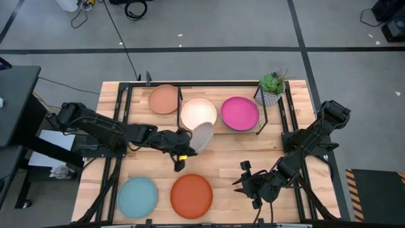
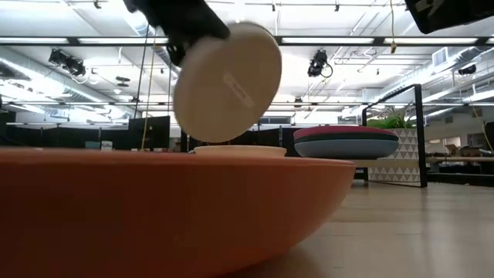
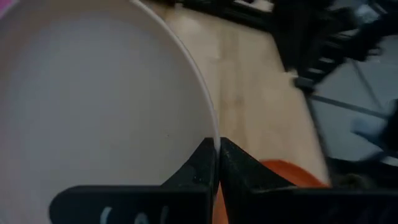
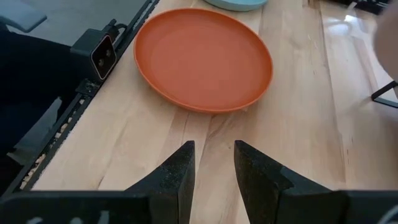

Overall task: Place and stack plates onto a shelf
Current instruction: Stack the gray plate on top of the light orange plate on the shelf

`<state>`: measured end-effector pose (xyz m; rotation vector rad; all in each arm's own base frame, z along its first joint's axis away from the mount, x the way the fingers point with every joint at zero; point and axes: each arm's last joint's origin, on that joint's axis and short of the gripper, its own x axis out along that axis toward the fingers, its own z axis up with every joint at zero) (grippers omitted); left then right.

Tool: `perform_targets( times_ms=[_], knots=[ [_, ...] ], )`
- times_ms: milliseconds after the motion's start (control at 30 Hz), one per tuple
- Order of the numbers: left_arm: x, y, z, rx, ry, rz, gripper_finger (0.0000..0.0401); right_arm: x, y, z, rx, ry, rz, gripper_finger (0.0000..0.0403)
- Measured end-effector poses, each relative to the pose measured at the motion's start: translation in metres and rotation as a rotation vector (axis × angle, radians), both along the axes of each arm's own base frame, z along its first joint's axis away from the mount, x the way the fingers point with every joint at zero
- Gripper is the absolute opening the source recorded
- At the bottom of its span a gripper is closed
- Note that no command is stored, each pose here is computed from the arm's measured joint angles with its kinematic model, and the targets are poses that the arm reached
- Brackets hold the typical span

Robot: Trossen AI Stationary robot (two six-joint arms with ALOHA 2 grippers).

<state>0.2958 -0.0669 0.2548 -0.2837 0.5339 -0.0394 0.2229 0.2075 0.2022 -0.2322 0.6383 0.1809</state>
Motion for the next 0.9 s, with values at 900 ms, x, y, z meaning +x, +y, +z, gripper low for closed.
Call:
perform_targets(
  times_ms=[900],
  knots=[
    [0.051, 0.046, -0.036, 0.408, 0.02, 0.316, 0.0016, 0.0, 0.0, 0.0, -0.006, -0.001, 0.004, 0.0119]
  ],
)
